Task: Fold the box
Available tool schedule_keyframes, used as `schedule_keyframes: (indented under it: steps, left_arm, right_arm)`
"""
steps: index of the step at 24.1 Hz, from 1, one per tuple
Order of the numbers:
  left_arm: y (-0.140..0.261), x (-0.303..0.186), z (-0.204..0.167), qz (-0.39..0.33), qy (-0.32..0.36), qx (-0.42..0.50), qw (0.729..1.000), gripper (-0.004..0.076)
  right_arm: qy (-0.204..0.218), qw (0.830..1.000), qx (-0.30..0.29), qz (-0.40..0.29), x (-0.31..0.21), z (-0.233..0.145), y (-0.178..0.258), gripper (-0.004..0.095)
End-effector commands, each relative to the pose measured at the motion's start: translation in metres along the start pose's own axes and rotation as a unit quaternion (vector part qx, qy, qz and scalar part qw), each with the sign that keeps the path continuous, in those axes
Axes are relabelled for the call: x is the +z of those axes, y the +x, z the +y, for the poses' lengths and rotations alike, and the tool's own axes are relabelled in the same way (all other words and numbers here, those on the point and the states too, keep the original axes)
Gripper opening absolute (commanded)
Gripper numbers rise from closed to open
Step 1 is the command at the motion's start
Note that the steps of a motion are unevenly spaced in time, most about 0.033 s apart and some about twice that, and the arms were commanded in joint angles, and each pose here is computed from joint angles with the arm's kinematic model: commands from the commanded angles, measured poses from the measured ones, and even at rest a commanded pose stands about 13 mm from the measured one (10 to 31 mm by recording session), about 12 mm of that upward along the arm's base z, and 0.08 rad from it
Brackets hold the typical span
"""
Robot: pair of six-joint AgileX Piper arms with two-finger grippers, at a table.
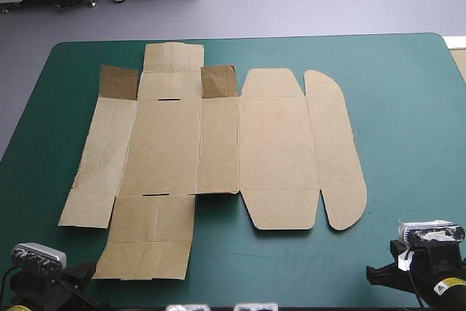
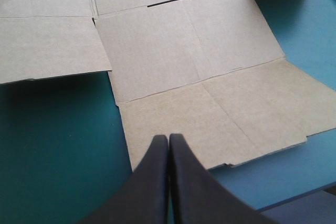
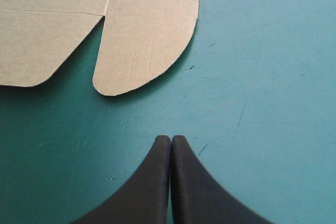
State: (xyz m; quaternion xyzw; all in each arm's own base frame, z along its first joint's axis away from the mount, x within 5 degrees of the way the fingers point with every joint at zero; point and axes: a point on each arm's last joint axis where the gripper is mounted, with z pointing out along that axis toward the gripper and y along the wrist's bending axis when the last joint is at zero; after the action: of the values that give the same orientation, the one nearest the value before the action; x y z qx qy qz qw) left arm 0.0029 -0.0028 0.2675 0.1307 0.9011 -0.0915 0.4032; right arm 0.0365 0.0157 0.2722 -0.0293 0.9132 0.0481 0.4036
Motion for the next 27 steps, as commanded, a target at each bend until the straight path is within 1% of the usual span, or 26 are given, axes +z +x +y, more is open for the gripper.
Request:
schedule_keyframes:
  steps: [1,6,8,10,13,15,16,19,22,27]
  left_arm:
    - [-0.011,-0.004,-0.001,-0.032,0.005,0.001,0.999,-0.0009]
    - [-0.011,-0.005,-0.001,-0.031,0.005,0.001,1.0,-0.0009]
    - [-0.019,-0.013,-0.002,-0.023,0.005,0.001,1.0,-0.0009]
    - [-0.041,-0.027,-0.003,-0.019,0.002,0.002,1.0,-0.0009]
    - [-0.099,-0.049,-0.007,-0.027,0.003,0.003,1.0,-0.0009]
    - [-0.14,-0.054,-0.01,-0.028,0.003,0.008,1.0,-0.0009]
    - [-0.153,-0.053,-0.011,-0.028,0.003,0.018,0.999,-0.0009]
    - [-0.197,-0.033,-0.012,-0.03,-0.006,0.033,0.999,-0.0009]
    - [-0.219,-0.009,-0.008,-0.025,-0.034,0.035,0.999,-0.0009]
    - [-0.24,0.036,-0.002,0.004,-0.071,0.045,0.996,-0.0009]
  right_arm:
    - [0.002,0.999,-0.001,-0.034,-0.004,0.0,-0.01,-0.0013]
    - [0.002,0.999,-0.001,-0.034,-0.004,0.0,-0.01,-0.0013]
    - [0.002,0.999,-0.001,-0.034,-0.004,0.0,-0.01,-0.0013]
    - [0.002,0.999,-0.001,-0.034,-0.004,0.0,-0.01,-0.0013]
    - [0.002,0.999,-0.001,-0.034,-0.004,0.0,-0.01,-0.0013]
    - [0.002,0.999,-0.001,-0.035,-0.004,0.0,-0.01,-0.0013]
    - [0.002,0.999,-0.001,-0.034,-0.004,0.0,-0.01,-0.0013]
    - [0.002,0.999,-0.001,-0.034,-0.003,0.0,-0.01,-0.0013]
    - [0.002,0.999,-0.001,-0.035,-0.003,0.0,-0.01,-0.0013]
    - [0.003,0.999,-0.002,-0.035,-0.003,0.0,-0.01,-0.0013]
